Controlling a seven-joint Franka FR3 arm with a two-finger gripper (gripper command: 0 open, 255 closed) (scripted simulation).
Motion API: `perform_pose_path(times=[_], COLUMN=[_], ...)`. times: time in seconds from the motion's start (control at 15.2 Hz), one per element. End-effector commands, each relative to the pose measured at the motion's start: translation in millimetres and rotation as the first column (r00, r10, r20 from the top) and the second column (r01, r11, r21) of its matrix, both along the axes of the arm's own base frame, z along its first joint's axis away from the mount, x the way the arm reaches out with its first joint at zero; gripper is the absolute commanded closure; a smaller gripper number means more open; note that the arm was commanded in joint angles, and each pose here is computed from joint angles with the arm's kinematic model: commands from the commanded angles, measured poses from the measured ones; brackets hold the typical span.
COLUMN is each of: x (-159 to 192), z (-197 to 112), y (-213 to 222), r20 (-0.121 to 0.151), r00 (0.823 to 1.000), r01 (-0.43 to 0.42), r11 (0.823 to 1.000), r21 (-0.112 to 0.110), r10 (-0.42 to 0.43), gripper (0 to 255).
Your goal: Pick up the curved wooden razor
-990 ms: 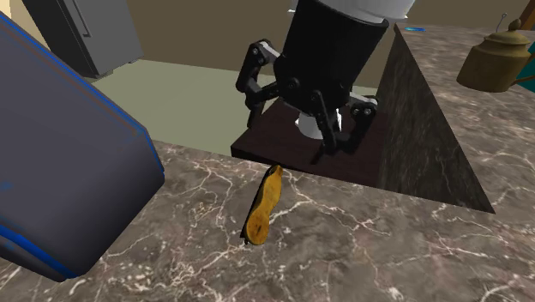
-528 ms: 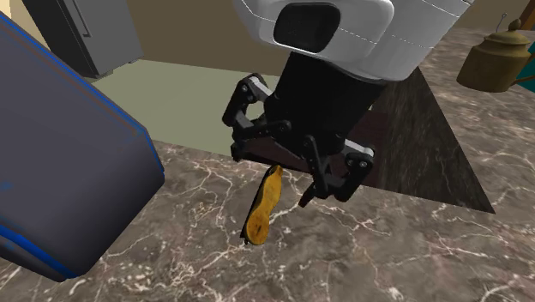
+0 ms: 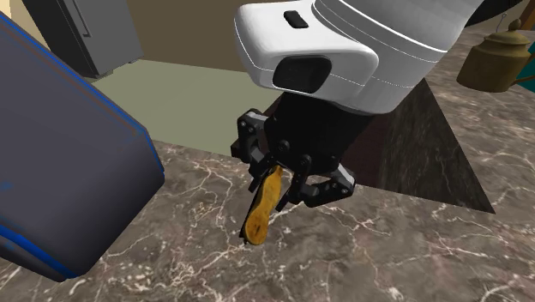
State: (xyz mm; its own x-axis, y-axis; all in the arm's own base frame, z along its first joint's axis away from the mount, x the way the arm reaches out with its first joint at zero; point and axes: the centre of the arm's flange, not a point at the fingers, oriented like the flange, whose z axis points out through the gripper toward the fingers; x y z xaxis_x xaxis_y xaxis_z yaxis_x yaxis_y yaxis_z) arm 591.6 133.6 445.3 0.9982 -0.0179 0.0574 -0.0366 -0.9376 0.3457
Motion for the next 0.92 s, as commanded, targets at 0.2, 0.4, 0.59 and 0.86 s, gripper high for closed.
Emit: perform_pose_path(times=[0.2, 0.4, 0.59, 0.86], x=[0.1, 0.0, 0.0, 0.0], z=[-0.3, -0.7, 15.2, 36.3], y=[-0.1, 0.2, 0.2, 0.2], r20=[0.000, 0.000, 0.000, 0.000], r00=[1.000, 1.000, 1.000, 1.000], r01=[0.000, 0.000, 0.000, 0.000], r11=[1.000, 1.000, 1.000, 1.000], r21=[0.000, 0.000, 0.000, 0.000], r10=[0.000, 0.000, 0.000, 0.000], gripper=[255, 255, 255, 255])
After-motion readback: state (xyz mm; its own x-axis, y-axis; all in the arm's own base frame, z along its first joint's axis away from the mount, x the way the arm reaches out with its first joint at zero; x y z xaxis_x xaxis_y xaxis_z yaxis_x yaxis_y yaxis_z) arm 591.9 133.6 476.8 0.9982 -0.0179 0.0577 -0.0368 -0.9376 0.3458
